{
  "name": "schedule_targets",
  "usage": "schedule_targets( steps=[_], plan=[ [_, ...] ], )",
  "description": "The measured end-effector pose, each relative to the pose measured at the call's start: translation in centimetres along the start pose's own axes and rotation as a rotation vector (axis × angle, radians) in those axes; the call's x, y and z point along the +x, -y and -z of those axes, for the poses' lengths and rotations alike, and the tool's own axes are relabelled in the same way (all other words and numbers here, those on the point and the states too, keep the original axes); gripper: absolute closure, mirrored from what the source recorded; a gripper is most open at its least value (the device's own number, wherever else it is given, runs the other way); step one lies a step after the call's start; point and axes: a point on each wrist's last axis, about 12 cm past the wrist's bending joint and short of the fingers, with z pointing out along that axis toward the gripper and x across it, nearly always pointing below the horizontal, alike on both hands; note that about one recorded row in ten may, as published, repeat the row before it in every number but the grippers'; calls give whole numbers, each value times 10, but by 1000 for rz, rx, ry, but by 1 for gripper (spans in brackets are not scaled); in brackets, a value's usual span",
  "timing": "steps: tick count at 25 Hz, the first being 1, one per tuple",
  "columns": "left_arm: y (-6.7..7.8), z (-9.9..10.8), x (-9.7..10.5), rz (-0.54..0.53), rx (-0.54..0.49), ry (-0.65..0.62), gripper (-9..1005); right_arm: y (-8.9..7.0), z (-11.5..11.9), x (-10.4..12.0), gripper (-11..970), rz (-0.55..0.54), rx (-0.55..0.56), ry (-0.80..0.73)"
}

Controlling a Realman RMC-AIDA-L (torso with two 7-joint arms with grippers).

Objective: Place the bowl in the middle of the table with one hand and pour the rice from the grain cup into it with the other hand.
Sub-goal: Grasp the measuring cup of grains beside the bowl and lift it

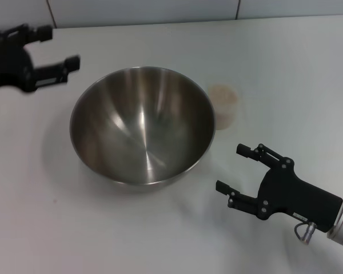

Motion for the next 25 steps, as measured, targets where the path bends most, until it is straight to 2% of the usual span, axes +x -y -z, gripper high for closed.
schedule_targets(
  steps=[2, 3, 4, 5, 7, 9, 10, 14, 18, 19, 20, 21, 22, 25],
  plan=[
    [9, 13, 14, -58, -1, 38, 193, 0, 0, 0, 133, 0, 4, 1],
    [9, 13, 14, -58, -1, 38, 178, 1, 0, 0, 133, -1, 7, 2],
    [26, 30, 44, -107, 2, 64, 162, 1, 1, 0, 133, -4, 20, 5],
    [26, 30, 44, -107, 2, 64, 162, 1, 1, 0, 134, -4, 20, 5],
    [38, 38, 64, -124, 6, 72, 162, 2, 2, 0, 134, -10, 43, 8],
    [52, 51, 92, -104, -8, 81, 162, 4, 4, 1, 134, -16, 76, 8],
    [52, 51, 92, -104, -8, 81, 162, 4, 4, 1, 134, -16, 76, 8],
    [67, 68, 123, -16, -25, 72, 162, 5, 6, 1, 134, -27, 117, 14],
    [75, 71, 135, 6, -14, 39, 162, 8, 8, 2, 134, -44, 186, 29],
    [79, 71, 141, 4, -18, 23, 162, 13, 10, 2, 134, -57, 263, 38],
    [79, 71, 141, 4, -18, 23, 162, 13, 10, 2, 134, -57, 263, 38],
    [81, 71, 142, 3, -19, 19, 162, 20, 12, 3, 134, -82, 363, 44],
    [81, 71, 142, 3, -19, 19, 162, 24, 12, 4, 134, -96, 411, 48],
    [84, 70, 145, 3, -20, 11, 163, 30, 12, 5, 134, -116, 472, 44]
  ],
)
